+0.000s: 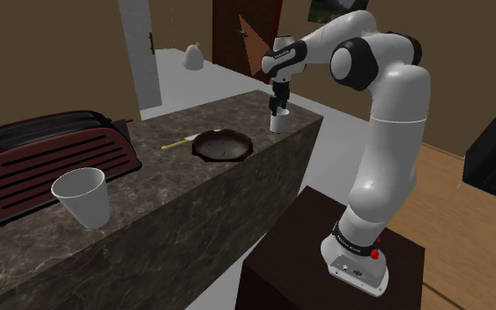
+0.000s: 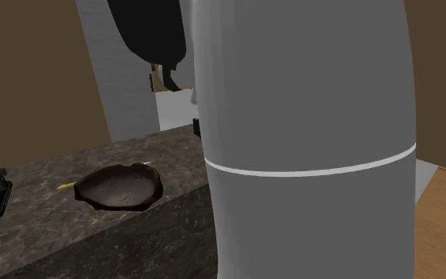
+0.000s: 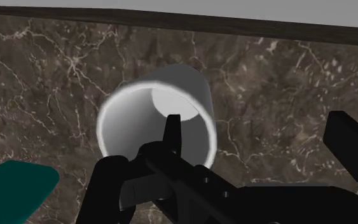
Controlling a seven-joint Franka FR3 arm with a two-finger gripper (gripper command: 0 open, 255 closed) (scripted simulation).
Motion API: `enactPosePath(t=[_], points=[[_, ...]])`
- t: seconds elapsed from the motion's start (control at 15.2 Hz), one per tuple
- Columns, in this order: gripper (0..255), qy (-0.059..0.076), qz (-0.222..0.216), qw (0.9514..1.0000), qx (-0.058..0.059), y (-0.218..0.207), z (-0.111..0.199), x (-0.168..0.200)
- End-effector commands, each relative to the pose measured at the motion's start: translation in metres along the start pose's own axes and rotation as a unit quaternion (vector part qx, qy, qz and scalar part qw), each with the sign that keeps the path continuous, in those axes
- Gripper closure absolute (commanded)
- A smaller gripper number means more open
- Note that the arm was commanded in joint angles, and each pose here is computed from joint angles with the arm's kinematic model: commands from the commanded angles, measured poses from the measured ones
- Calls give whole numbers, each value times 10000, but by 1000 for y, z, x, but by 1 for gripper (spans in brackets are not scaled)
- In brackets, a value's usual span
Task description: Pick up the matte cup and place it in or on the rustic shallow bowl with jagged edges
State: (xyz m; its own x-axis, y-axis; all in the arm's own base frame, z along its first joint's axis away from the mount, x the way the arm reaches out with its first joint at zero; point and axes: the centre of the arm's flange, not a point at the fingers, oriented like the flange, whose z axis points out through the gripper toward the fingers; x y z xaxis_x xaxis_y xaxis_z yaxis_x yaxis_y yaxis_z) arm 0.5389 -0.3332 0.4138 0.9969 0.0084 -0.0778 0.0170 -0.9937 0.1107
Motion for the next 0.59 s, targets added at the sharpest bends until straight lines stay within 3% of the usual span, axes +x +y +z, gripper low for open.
enactPosePath(t=[0.0, 0.53], points=[[0, -13, -21, 10000, 8, 19, 13, 18], [0, -17, -25, 10000, 9, 25, 54, 22]])
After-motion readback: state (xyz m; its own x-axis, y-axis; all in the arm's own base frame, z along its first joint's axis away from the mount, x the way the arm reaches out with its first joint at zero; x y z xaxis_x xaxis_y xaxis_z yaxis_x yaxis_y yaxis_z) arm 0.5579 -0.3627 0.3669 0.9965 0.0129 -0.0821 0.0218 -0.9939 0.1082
